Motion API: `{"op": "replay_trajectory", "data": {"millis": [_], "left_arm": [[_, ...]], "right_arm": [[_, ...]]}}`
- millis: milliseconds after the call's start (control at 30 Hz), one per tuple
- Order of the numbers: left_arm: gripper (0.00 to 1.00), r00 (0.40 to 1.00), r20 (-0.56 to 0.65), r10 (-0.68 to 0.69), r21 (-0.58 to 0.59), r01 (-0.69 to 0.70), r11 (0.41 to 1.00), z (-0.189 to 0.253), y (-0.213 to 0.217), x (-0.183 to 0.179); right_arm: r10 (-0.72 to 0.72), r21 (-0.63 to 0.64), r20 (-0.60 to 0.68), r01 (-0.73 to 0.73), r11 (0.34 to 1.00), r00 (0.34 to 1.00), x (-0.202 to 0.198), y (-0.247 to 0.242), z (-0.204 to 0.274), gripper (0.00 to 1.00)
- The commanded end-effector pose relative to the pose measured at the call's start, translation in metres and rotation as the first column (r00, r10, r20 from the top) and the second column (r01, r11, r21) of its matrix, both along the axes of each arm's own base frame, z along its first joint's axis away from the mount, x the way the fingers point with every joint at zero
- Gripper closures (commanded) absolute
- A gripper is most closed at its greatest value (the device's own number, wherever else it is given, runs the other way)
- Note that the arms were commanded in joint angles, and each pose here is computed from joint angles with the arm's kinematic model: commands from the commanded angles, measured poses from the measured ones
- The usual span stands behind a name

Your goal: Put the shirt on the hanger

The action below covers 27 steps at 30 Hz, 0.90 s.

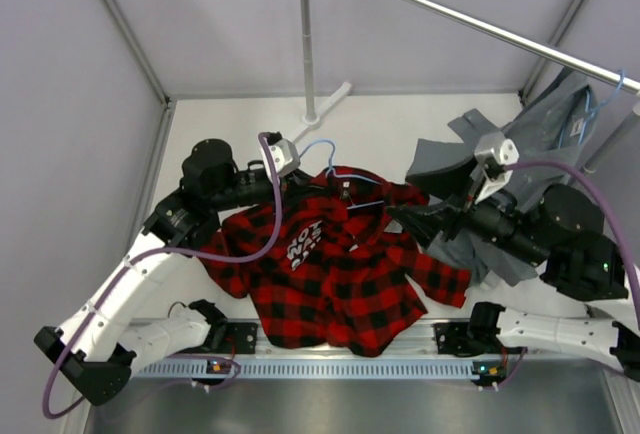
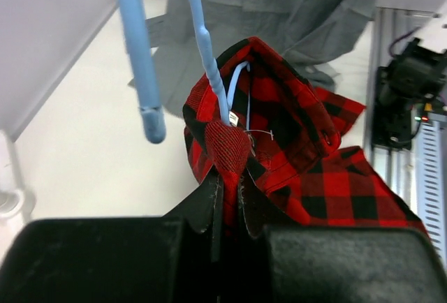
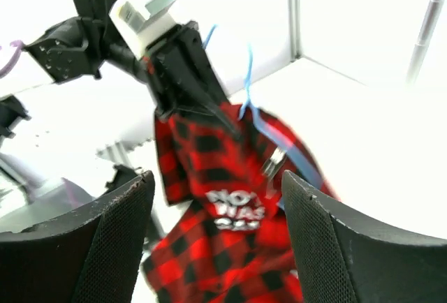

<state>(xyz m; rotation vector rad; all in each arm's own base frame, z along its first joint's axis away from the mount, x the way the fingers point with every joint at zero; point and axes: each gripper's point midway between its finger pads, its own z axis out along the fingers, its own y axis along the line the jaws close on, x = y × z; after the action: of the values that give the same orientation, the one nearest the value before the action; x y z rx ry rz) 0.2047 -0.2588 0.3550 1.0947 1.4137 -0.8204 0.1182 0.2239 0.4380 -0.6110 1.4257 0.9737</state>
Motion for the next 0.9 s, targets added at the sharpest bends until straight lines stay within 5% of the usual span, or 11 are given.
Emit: {"op": "replay_trajectory", "data": {"millis": [0,333,600,867], "left_arm": [[1.00,0.978,0.073,-0.197,-0.067,0.202,0.977,0.022,-0.014,-0.029],[1.00,0.931,0.027,-0.365,-0.078,0.366,0.927,0.018,-0.023,-0.053],[1.00,0.902,-0.003,-0.432,-0.079,0.431,0.899,0.009,-0.027,-0.060],[1.00,0.874,0.009,-0.485,-0.077,0.484,0.872,0.006,-0.025,-0.071]], "right_arm": [[0.040,-0.231,0.076,-0.022,0.973,0.996,0.016,0.029,-0.016,0.29],[0.415,-0.280,0.034,-0.390,0.877,0.909,0.011,0.074,-0.012,0.37],[0.472,-0.259,0.068,-0.441,0.859,0.879,0.011,0.089,-0.011,0.45],[0.504,-0.209,0.079,-0.481,0.852,0.860,0.016,0.094,-0.011,0.73]]}}
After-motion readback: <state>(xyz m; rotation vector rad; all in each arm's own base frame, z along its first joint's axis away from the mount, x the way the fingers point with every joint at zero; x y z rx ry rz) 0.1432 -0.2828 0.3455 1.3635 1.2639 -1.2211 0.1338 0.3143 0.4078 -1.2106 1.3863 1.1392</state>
